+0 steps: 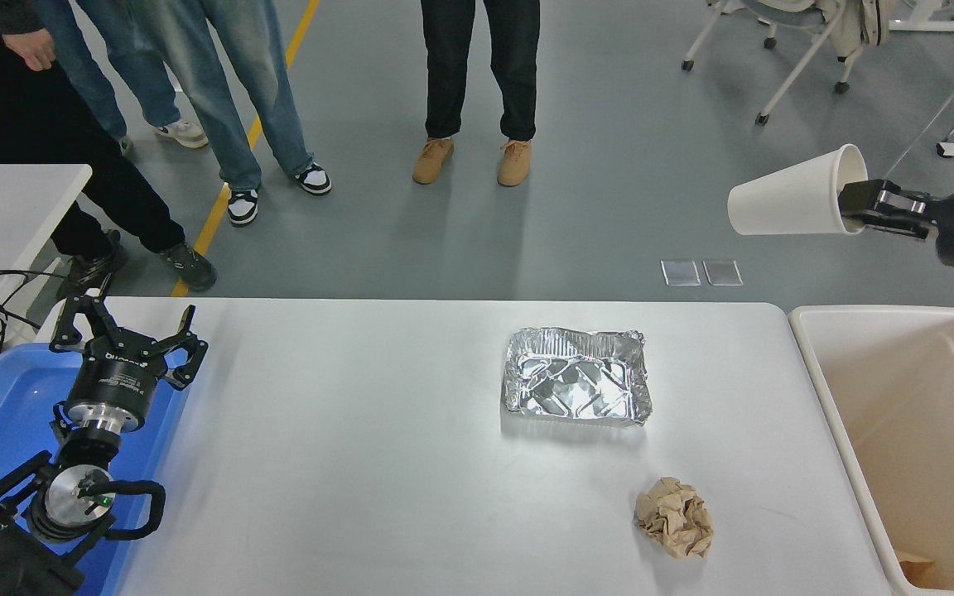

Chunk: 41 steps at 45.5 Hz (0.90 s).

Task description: Clean the table surface

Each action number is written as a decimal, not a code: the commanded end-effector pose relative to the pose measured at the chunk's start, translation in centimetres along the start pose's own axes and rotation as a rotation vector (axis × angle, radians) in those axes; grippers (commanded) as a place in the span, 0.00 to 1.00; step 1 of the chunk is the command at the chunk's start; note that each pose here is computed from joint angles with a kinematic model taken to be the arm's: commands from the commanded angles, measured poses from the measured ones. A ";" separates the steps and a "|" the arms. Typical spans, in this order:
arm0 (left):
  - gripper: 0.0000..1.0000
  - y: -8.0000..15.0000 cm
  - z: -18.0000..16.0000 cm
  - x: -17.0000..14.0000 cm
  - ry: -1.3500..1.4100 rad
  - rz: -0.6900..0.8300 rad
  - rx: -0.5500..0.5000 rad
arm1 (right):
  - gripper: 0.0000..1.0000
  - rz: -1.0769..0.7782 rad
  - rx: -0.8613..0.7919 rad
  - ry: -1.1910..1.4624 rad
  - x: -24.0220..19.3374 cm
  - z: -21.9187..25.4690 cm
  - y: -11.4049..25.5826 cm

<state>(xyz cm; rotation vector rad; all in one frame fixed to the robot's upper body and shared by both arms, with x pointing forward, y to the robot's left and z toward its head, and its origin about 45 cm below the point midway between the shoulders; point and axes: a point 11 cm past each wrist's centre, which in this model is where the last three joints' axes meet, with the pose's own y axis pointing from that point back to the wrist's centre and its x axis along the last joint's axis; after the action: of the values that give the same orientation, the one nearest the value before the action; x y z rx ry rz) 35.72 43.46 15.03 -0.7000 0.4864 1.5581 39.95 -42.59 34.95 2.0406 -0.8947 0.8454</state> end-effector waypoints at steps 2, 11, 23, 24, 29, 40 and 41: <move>0.99 0.0 0.0 0.0 0.000 0.000 0.000 | 0.00 0.016 -0.103 -0.008 -0.5 4.5 2.8; 0.99 0.0 0.0 0.0 0.000 0.000 0.000 | 0.00 0.041 -0.203 -0.003 -2.8 8.7 4.7; 0.99 0.0 0.0 0.0 0.000 0.000 0.000 | 0.00 0.074 -0.345 0.037 -7.8 14.0 6.1; 0.99 0.0 0.0 0.0 -0.001 0.000 0.000 | 0.00 0.082 -0.381 0.045 -8.5 15.1 6.3; 0.99 0.0 0.0 0.0 0.000 0.000 0.000 | 0.00 0.105 -0.461 0.015 -10.6 17.6 6.4; 0.99 0.0 0.0 0.0 -0.001 0.000 0.000 | 0.00 0.117 -0.600 -0.019 -14.6 20.8 7.1; 0.99 0.0 0.0 0.0 -0.001 0.000 0.000 | 0.00 0.117 -0.611 -0.017 -14.8 21.0 7.1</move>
<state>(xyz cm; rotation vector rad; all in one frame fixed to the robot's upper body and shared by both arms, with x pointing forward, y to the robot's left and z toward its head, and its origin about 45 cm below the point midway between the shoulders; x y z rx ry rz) 35.71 43.44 15.02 -0.7001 0.4869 1.5579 33.88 -56.72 19.37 1.6058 -1.0973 0.5989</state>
